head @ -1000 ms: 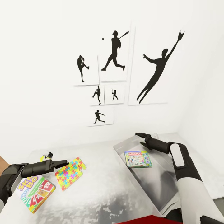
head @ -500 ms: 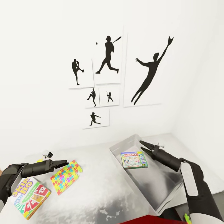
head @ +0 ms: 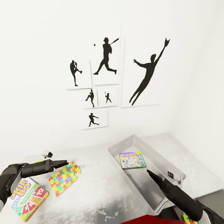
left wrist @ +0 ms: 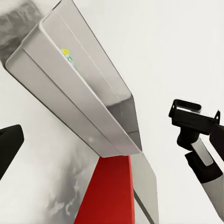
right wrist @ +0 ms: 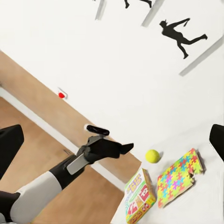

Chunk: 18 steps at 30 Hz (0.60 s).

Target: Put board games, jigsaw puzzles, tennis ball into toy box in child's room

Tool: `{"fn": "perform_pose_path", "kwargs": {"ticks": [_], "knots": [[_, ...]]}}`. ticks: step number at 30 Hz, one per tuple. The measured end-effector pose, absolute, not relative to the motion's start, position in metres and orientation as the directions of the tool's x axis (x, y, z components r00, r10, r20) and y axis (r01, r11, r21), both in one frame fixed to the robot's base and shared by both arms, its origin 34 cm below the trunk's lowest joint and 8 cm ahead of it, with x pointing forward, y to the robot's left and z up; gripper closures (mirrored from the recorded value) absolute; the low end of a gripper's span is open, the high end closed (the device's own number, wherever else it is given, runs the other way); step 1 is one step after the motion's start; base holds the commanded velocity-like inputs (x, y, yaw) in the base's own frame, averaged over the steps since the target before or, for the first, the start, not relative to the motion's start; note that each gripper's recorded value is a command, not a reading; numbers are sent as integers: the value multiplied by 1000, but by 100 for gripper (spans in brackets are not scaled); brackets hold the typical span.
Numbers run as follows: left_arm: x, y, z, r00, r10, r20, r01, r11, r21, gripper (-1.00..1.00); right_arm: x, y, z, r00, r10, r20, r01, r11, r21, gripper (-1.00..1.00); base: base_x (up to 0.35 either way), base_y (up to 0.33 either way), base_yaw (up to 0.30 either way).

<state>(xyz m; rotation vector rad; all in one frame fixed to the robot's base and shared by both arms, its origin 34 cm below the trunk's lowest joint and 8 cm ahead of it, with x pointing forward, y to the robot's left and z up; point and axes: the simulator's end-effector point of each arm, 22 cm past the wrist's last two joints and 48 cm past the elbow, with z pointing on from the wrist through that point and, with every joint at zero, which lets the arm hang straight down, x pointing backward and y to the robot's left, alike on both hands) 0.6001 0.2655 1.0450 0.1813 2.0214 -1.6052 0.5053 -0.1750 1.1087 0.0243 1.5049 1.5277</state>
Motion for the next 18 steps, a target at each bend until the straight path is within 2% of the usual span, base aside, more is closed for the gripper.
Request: {"fn": "perform_pose_path", "kwargs": {"ticks": [18], "knots": [[600,265,1045,-841,-225,-491,428,278,-860,-100,494,-177,1106,-511,609,-607,-614,236,753,-100,0,0,0]]}}
